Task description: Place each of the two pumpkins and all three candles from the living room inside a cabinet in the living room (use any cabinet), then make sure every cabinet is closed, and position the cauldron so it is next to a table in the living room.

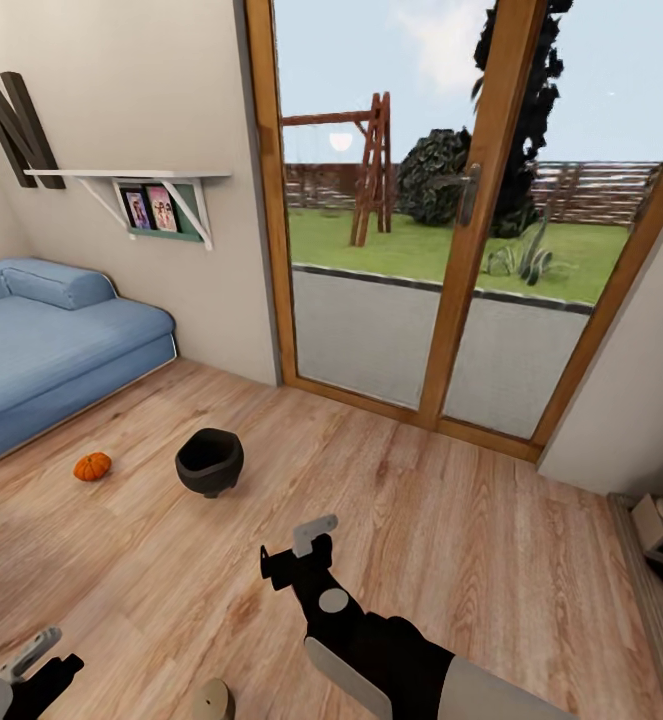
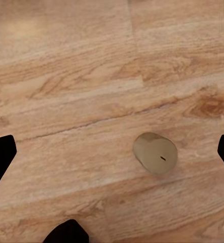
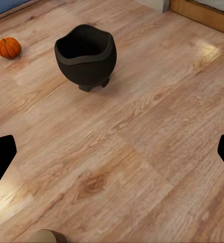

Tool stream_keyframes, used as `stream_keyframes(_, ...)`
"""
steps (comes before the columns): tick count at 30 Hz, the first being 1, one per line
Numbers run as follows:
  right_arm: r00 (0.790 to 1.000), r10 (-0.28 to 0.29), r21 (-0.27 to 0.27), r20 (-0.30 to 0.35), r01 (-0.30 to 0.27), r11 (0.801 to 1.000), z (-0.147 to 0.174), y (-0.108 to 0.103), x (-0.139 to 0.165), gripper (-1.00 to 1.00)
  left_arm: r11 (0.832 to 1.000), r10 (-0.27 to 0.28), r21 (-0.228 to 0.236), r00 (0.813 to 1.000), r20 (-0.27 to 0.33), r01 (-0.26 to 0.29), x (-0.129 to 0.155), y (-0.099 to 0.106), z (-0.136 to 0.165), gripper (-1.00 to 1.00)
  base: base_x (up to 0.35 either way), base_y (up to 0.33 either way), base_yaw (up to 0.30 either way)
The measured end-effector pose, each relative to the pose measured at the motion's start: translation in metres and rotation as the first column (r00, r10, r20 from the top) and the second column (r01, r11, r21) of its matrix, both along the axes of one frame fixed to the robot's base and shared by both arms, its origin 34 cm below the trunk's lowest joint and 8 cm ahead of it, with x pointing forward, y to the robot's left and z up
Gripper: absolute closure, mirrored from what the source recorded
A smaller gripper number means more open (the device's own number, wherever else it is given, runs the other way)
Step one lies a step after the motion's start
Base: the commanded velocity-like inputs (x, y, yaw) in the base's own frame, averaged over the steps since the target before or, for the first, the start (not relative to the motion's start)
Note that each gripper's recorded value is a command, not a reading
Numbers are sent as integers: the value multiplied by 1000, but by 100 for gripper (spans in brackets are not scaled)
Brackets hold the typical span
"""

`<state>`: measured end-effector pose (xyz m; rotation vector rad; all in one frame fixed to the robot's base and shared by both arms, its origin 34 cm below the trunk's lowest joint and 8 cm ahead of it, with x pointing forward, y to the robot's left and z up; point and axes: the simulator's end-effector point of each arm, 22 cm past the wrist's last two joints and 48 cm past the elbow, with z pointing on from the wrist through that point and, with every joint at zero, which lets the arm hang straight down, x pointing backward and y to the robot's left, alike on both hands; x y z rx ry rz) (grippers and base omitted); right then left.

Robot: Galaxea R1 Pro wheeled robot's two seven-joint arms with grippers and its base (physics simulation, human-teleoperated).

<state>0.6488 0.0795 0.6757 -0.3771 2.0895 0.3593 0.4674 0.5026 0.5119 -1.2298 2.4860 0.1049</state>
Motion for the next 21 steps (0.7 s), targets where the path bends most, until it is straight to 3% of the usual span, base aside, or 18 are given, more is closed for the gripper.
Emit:
stream_keyframes(5, 999, -34, -11, 3, 34, 999, 1, -7, 4, -100, 997, -77, -8, 997, -17, 77, 11, -22, -5, -100, 0, 0, 0)
stream_keyframes(9, 986, -160, -40, 40, 162, 986, 6, -33, 17, -100, 991, -127, -54, 989, -81, 123, 31, -46, -25, -100, 0, 0, 0)
stream_keyframes(10, 977, -205, -46, 57, 208, 977, 9, -42, 20, -100, 984, -169, -67, 982, -84, 164, 42, -57, -28, -100, 0, 0, 0)
stream_keyframes(13, 965, -250, -46, 75, 254, 966, 15, -50, 24, -100, 960, -280, -19, 960, -11, 280, 77, -68, -25, -100, 0, 0, 0)
stream_keyframes(16, 963, -258, -32, 83, 261, 965, 22, -49, 25, -100, 941, -338, 15, 940, 42, 337, 107, -76, -14, -100, 0, 0, 0)
stream_keyframes(21, 949, -290, 87, 121, 281, 956, 83, -27, 23, -100, 906, -423, 9, 902, 84, 423, 125, -100, -9, -100, 0, 0, 0)
